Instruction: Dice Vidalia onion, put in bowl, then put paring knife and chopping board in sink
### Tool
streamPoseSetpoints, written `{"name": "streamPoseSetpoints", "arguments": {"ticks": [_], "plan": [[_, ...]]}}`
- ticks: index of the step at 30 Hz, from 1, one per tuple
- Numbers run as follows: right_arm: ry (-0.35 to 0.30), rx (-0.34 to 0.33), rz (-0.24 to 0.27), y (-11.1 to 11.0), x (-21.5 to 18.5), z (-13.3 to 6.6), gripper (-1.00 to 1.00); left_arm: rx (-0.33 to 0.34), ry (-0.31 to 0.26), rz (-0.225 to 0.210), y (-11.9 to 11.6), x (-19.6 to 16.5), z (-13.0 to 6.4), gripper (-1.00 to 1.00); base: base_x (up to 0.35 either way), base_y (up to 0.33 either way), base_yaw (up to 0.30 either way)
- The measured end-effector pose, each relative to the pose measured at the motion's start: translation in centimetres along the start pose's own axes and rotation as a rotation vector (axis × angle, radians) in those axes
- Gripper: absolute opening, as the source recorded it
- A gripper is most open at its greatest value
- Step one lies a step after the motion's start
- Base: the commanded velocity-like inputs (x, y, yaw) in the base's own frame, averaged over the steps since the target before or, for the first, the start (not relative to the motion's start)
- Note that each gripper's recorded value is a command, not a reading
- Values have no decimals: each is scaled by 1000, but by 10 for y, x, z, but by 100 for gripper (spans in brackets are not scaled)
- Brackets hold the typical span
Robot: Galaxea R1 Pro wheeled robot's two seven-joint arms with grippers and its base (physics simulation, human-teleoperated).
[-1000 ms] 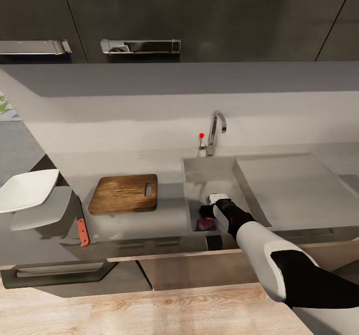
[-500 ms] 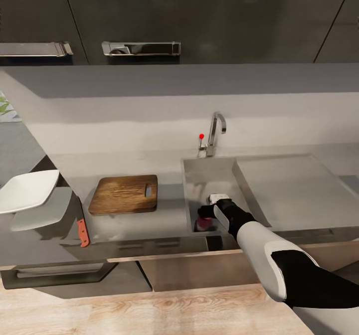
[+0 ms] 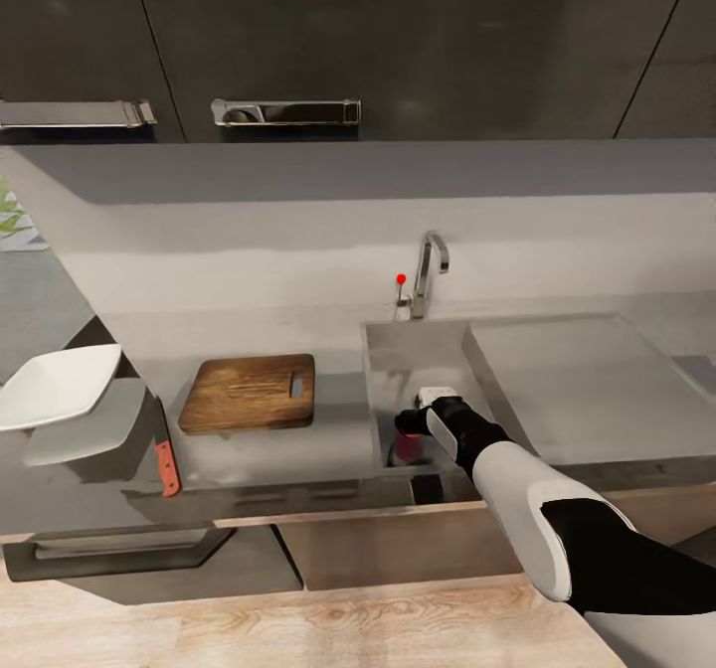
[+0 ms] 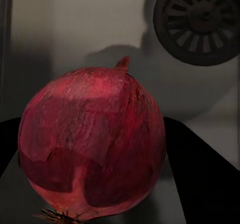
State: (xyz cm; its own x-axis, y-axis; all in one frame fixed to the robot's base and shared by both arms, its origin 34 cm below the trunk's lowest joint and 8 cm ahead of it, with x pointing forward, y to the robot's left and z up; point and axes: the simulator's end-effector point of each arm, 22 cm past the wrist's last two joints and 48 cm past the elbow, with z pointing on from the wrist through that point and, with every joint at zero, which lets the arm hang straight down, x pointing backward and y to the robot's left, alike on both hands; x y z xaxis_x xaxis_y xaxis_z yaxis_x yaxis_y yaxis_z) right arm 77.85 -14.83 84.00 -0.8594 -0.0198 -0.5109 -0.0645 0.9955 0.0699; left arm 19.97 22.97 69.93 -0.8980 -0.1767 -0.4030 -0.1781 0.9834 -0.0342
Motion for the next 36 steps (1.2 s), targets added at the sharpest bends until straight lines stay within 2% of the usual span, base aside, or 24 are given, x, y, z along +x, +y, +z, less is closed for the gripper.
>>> {"name": "streamPoseSetpoints", "arguments": {"ticks": [36], "plan": [[-59, 0, -5, 2, -27, -29, -100, 10, -57, -2, -3, -18, 2, 100, 0, 0, 0]]}}
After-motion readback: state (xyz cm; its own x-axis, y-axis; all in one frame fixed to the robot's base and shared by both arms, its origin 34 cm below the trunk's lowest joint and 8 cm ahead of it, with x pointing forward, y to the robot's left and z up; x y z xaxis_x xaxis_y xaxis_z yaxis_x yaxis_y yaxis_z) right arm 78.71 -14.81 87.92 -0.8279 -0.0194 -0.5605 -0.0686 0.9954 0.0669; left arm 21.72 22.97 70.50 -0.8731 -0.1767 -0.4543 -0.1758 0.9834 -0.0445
